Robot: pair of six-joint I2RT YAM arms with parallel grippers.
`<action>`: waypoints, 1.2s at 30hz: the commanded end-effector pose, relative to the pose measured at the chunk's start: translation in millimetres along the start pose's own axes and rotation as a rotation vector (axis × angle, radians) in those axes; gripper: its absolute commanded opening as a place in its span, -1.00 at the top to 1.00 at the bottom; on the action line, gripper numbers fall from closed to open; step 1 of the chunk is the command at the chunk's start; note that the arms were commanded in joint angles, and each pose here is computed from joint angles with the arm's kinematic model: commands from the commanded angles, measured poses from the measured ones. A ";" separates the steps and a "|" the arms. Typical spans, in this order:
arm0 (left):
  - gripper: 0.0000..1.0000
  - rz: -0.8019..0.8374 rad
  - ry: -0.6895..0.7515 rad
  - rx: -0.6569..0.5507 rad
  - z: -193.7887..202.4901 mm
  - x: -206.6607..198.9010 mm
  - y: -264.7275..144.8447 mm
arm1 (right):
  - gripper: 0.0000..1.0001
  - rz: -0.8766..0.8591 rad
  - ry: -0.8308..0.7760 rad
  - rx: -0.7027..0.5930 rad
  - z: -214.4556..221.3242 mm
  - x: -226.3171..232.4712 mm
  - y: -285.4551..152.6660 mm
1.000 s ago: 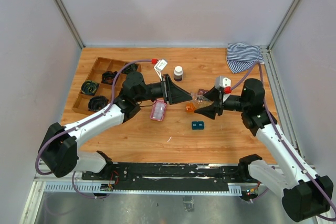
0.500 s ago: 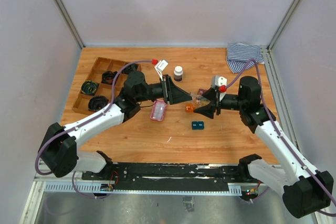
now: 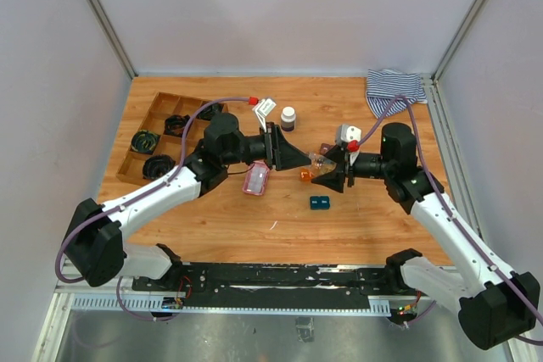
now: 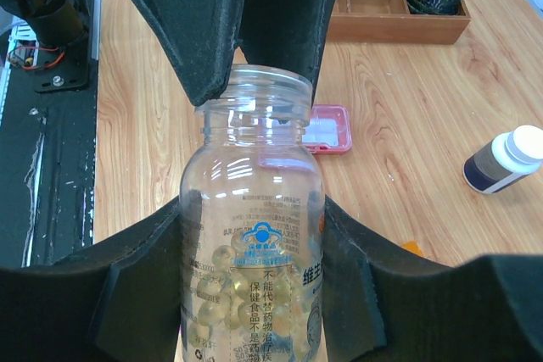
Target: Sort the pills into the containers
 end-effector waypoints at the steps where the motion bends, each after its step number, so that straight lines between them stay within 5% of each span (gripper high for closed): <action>1: 0.59 0.016 0.037 0.010 -2.8 -13.5 -0.1 | 0.99 -0.002 -0.060 -0.001 -12.8 -2.8 3.1; 29: 0.63 -0.019 0.079 0.156 29.3 -3.3 3.6 | 0.99 -0.080 -0.018 -0.096 -23.9 11.6 6.2; 36: 0.63 0.024 0.219 0.204 38.2 5.8 3.8 | 0.99 -0.100 0.020 -0.139 -27.1 13.4 4.4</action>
Point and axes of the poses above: each gripper's point midway between its finger pads, its own y axis out along the fingers, its own x axis along the line the jaws close on, z = x × y, the point moved 2 cm from there along -y, back along the fingers, and after that the axes turned 8 degrees about -y, right-handed, at the moved point
